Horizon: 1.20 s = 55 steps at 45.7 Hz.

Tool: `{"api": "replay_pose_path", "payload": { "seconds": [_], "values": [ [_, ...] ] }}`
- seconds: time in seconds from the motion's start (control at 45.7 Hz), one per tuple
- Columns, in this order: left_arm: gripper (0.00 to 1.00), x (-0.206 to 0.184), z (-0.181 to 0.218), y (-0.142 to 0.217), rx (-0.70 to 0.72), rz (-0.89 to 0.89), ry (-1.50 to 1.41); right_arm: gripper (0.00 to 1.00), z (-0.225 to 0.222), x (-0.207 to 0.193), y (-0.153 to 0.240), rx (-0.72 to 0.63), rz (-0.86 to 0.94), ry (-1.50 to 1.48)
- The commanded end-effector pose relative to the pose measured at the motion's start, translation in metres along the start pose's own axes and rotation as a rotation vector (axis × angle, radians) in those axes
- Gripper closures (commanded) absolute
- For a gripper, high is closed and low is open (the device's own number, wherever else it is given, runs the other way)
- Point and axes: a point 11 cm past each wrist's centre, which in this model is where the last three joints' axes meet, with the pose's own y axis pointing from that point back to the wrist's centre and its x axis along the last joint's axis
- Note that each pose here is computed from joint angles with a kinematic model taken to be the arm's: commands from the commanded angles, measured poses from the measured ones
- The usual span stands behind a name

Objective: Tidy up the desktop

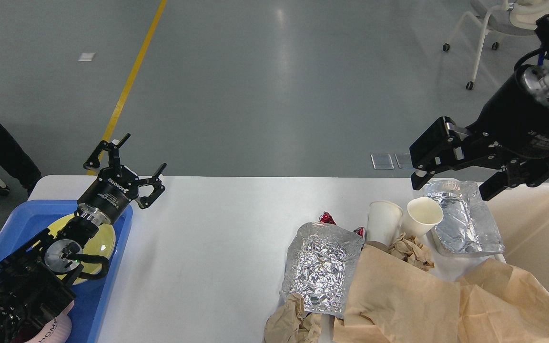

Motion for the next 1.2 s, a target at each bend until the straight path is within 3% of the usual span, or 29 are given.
{"api": "replay_pose_path", "payload": {
  "seconds": [0.0, 0.044, 0.241, 0.372, 0.503, 1.007, 1.094, 1.182],
  "values": [
    [0.00, 0.000, 0.000, 0.000, 0.001, 0.000, 0.000, 0.00, 0.014, 0.001, -0.005, -0.003, 0.013, -0.015],
    [0.00, 0.000, 0.000, 0.000, 0.000, 0.000, 0.000, 0.00, 0.033, 0.002, -0.015, -0.026, -0.003, -0.028],
    [0.00, 0.000, 0.000, 0.000, 0.001, 0.000, 0.000, 0.00, 0.222, -0.045, -0.120, -0.339, -0.062, -0.246],
    [0.00, 0.000, -0.001, 0.000, 0.002, 0.001, 0.000, 0.00, 0.294, -0.070, -0.178, -0.465, -0.017, -0.361],
    [0.00, 0.000, 0.000, 0.000, 0.001, 0.000, 0.000, 0.00, 0.300, -0.088, -0.213, -0.434, -0.032, -0.435],
    [0.00, 0.000, 0.000, 0.000, 0.001, 0.000, 0.000, 0.00, 0.295, -0.092, -0.262, -0.342, 0.077, -0.609],
    [0.00, 0.000, 0.000, 0.000, 0.001, 0.000, 0.000, 0.09, 0.297, -0.095, -0.271, -0.337, 0.089, -0.620],
    [0.00, 0.000, 0.000, 0.000, 0.001, 0.000, 0.000, 0.29, 0.300, -0.099, -0.276, -0.341, 0.094, -0.628]
  ]
}}
